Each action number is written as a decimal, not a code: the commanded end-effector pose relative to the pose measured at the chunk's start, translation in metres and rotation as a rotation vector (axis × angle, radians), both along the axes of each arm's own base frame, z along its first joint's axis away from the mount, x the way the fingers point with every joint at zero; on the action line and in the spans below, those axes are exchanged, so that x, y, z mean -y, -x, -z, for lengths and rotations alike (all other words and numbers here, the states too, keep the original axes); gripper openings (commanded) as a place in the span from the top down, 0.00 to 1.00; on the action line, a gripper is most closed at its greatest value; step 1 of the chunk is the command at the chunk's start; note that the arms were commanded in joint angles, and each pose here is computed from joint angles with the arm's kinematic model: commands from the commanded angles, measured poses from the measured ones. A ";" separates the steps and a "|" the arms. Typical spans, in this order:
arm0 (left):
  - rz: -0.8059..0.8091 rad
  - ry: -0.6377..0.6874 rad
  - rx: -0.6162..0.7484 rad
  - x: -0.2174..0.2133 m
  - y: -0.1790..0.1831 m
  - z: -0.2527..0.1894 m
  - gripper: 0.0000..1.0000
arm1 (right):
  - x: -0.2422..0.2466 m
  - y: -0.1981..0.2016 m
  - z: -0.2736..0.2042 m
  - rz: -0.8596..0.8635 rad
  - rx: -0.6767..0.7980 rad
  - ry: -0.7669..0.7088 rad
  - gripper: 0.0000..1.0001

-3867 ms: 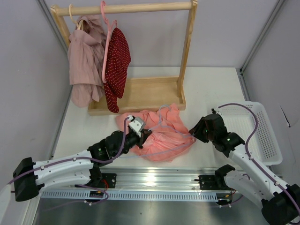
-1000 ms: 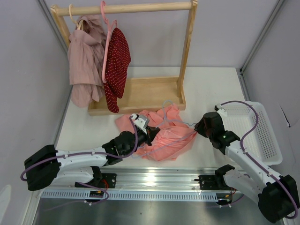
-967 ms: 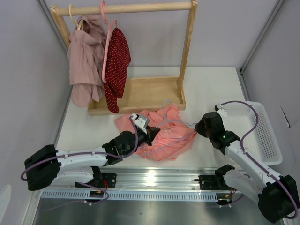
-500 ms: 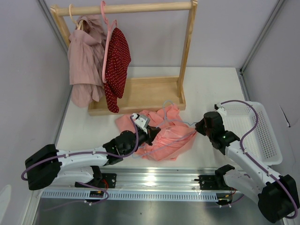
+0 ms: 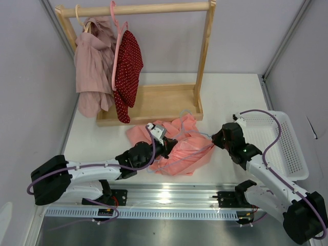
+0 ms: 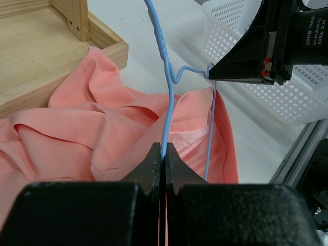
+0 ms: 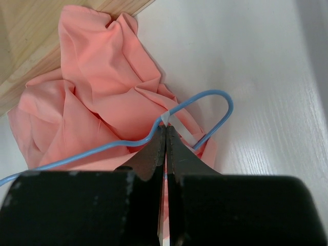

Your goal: Place the skirt on the hanger

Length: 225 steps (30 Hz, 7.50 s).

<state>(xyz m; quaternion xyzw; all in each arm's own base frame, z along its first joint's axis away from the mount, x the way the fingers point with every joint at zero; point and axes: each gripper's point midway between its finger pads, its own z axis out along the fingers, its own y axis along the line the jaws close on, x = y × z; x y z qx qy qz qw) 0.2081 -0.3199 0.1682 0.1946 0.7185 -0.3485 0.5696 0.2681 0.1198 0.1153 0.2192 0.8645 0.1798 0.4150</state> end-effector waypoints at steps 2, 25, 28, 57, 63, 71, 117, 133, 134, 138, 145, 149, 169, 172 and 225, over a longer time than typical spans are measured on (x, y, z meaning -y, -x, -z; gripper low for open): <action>0.033 0.087 0.021 0.017 -0.001 -0.029 1.00 | -0.009 0.000 -0.013 -0.026 0.042 -0.024 1.00; 0.090 0.028 0.016 0.039 -0.003 -0.017 1.00 | 0.005 0.024 -0.023 -0.042 0.000 0.099 0.69; 0.109 0.024 0.018 0.042 -0.001 -0.016 1.00 | 0.002 0.026 -0.038 -0.067 0.018 0.093 0.55; 0.143 0.006 0.007 0.053 0.000 -0.016 1.00 | -0.103 0.004 -0.112 -0.398 0.222 0.094 0.43; 0.144 0.004 0.011 0.053 0.000 -0.018 1.00 | -0.103 0.001 -0.102 -0.390 0.206 0.121 0.50; 0.150 -0.010 0.007 0.054 0.000 -0.016 1.00 | -0.107 -0.002 -0.102 -0.385 0.211 0.139 0.68; -0.007 -0.099 -0.045 -0.008 0.002 -0.072 0.47 | -0.097 0.019 -0.094 -0.385 0.253 0.238 1.00; -0.023 -0.162 -0.160 -0.034 0.012 -0.067 0.50 | -0.090 0.021 -0.091 -0.368 0.258 0.263 1.00; -0.026 -0.177 -0.203 -0.039 0.016 -0.057 0.54 | -0.090 0.021 -0.092 -0.363 0.262 0.255 1.00; 0.022 -0.176 -0.271 -0.046 0.033 -0.044 0.57 | -0.090 0.021 -0.093 -0.357 0.266 0.240 1.00; 0.129 -0.120 -0.321 -0.052 0.062 -0.055 0.42 | -0.092 0.018 -0.087 -0.336 0.257 0.237 1.00; 0.191 -0.126 -0.341 -0.058 0.076 -0.073 0.38 | -0.087 0.015 -0.085 -0.308 0.259 0.249 1.00; 0.218 -0.013 -0.277 -0.059 0.076 -0.130 0.31 | -0.078 0.011 -0.081 -0.219 0.265 0.243 1.00; 0.285 -0.012 -0.287 -0.044 0.080 -0.139 0.31 | -0.078 0.011 -0.082 -0.204 0.271 0.245 1.00; 0.457 -0.284 -0.252 0.039 0.043 0.005 1.00 | -0.073 0.032 -0.090 -0.574 0.241 0.060 0.31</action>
